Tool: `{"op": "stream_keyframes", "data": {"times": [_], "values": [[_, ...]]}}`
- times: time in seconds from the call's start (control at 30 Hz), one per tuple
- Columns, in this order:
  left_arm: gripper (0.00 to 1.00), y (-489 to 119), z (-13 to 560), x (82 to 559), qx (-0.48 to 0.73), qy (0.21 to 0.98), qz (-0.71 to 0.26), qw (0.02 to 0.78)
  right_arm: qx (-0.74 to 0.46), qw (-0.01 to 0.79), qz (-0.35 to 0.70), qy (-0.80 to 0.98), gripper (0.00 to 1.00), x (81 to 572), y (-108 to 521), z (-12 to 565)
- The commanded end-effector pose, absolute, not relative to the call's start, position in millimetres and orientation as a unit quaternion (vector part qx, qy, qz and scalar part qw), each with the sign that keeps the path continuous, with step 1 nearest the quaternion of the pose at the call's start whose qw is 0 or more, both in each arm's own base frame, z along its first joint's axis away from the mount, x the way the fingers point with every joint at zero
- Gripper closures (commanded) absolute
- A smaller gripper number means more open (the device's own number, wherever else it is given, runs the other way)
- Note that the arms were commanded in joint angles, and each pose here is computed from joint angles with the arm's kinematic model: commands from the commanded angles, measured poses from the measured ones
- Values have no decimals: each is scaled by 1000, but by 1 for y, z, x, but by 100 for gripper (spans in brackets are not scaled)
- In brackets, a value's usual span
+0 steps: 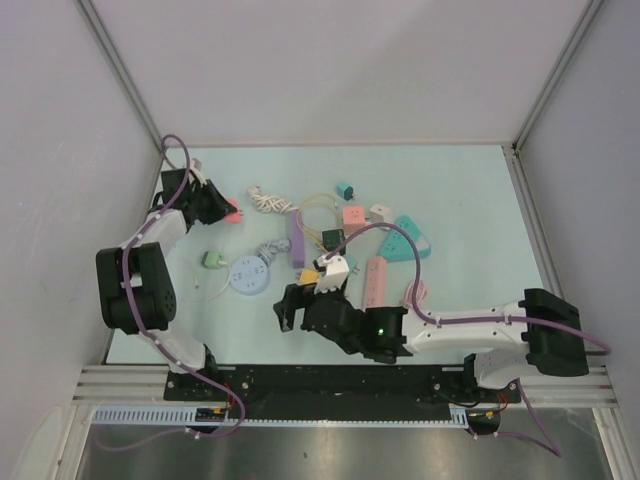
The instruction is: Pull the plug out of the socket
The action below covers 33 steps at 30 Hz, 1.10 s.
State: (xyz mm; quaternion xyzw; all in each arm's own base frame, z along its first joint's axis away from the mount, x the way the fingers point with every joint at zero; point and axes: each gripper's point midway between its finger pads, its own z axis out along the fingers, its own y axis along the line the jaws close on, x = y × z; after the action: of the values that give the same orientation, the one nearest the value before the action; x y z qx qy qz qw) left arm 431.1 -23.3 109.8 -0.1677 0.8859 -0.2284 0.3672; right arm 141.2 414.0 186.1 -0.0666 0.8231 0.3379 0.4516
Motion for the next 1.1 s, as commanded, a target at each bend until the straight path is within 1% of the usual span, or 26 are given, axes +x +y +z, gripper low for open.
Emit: {"op": "stream_keyframes", "data": {"times": [0.0, 0.03, 0.1, 0.13, 0.23, 0.27, 0.3, 0.33, 0.37, 0.4, 0.43, 0.47, 0.5, 0.53, 0.63, 0.67, 0.7, 0.73, 0.77, 0.83, 0.87, 0.9, 0.97, 1.0, 1.07], "values": [[80, -18, 115, 450, -164, 877, -230, 388, -19, 505, 281, 816, 0, 159, 368, 188], [73, -17, 114, 450, -165, 877, -229, 388, -12, 509, 278, 815, 0, 161, 363, 189], [68, -17, 112, 451, -166, 878, -231, 384, 3, 517, 272, 812, 0, 163, 349, 190], [62, -18, 113, 451, -166, 879, -231, 382, 8, 519, 275, 809, 0, 163, 345, 193], [48, -13, 118, 450, -174, 882, -219, 380, 21, 525, 283, 803, 0, 163, 329, 202], [46, -11, 120, 449, -174, 885, -209, 379, 22, 527, 280, 802, 0, 163, 321, 206], [44, -7, 132, 452, -173, 884, -198, 387, 23, 525, 276, 805, 0, 163, 317, 204], [38, -2, 142, 448, -177, 885, -178, 392, 24, 523, 274, 807, 0, 161, 313, 205], [30, -2, 153, 446, -172, 883, -173, 402, 20, 519, 261, 814, 0, 160, 305, 200], [29, -4, 165, 444, -167, 879, -171, 413, 27, 515, 267, 814, 0, 158, 300, 204], [22, -8, 193, 437, -155, 866, -179, 440, 30, 511, 269, 816, 0, 156, 296, 204], [11, -11, 206, 433, -149, 861, -181, 452, 23, 510, 263, 819, 0, 152, 292, 202], [10, -19, 213, 425, -140, 858, -185, 458, 25, 509, 271, 817, 0, 150, 288, 208], [0, -29, 242, 412, -120, 843, -197, 486, 23, 509, 267, 818, 0, 149, 283, 208], [0, -61, 261, 380, -62, 836, -219, 499, 40, 516, 278, 810, 0, 147, 271, 221], [0, -71, 284, 361, -27, 820, -230, 524, 50, 516, 273, 810, 0, 148, 264, 220], [0, -94, 282, 344, 9, 819, -248, 517, 56, 517, 274, 809, 0, 148, 261, 222], [0, -103, 287, 332, 32, 812, -257, 523, 59, 519, 271, 809, 0, 148, 254, 224], [0, -113, 297, 308, 59, 794, -275, 540, 66, 517, 272, 809, 0, 147, 250, 224], [0, -135, 309, 280, 100, 764, -309, 558, 68, 516, 265, 812, 0, 146, 240, 222], [0, -144, 295, 265, 115, 761, -331, 546, 66, 517, 262, 812, 0, 146, 237, 222], [0, -149, 314, 244, 137, 726, -347, 578, 63, 518, 261, 812, 0, 145, 235, 223], [0, -157, 310, 226, 141, 710, -376, 578, 60, 524, 253, 811, 0, 145, 226, 225], [0, -161, 303, 209, 155, 697, -392, 580, 61, 527, 247, 811, 0, 146, 221, 223], [0, -162, 281, 199, 154, 700, -403, 570, 64, 536, 238, 807, 0, 148, 210, 225]]}}
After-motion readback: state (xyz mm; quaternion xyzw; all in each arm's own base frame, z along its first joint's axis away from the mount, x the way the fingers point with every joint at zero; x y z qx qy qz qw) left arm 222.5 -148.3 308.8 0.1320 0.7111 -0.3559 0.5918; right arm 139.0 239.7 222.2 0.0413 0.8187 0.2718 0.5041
